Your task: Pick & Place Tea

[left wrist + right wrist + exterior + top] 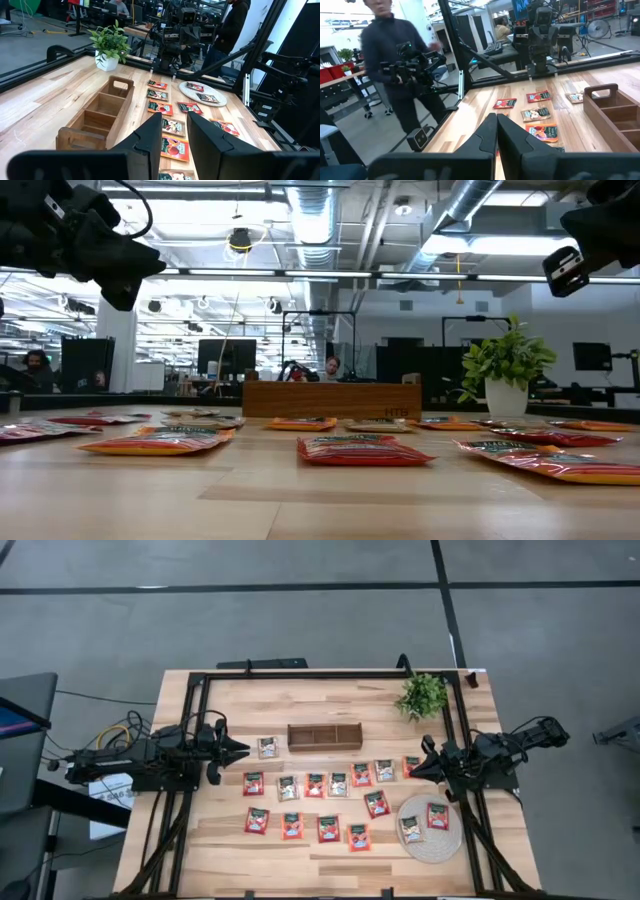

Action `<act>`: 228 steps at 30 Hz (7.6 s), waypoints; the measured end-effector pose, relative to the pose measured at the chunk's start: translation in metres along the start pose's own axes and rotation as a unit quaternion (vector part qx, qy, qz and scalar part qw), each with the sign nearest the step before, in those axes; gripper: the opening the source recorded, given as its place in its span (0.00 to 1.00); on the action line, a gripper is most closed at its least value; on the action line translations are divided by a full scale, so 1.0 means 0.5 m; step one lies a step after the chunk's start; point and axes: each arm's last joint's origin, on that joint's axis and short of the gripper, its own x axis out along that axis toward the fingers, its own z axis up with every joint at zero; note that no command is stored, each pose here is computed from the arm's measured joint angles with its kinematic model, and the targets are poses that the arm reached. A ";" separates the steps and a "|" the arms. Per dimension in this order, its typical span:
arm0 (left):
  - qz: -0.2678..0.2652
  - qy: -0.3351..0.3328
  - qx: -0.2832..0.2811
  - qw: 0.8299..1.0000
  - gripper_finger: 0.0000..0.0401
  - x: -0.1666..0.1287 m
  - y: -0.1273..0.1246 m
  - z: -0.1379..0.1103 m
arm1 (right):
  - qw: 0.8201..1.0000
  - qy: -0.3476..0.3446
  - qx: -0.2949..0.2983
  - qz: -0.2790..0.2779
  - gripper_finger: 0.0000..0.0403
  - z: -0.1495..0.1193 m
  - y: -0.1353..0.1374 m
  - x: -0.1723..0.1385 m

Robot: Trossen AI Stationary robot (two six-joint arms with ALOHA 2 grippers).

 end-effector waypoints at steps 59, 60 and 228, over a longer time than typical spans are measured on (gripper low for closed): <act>0.020 -0.006 -0.025 0.999 0.21 0.000 0.002 0.001 | 1.000 -0.008 -0.008 -0.027 0.01 0.003 -0.009 0.000; 0.020 -0.006 -0.025 0.999 0.21 0.000 0.002 0.001 | 1.000 -0.013 -0.007 -0.026 0.01 0.005 -0.009 0.000; 0.027 0.020 -0.024 0.999 0.21 0.000 0.005 -0.009 | 0.547 0.500 0.325 -0.588 0.46 -0.058 -0.194 0.177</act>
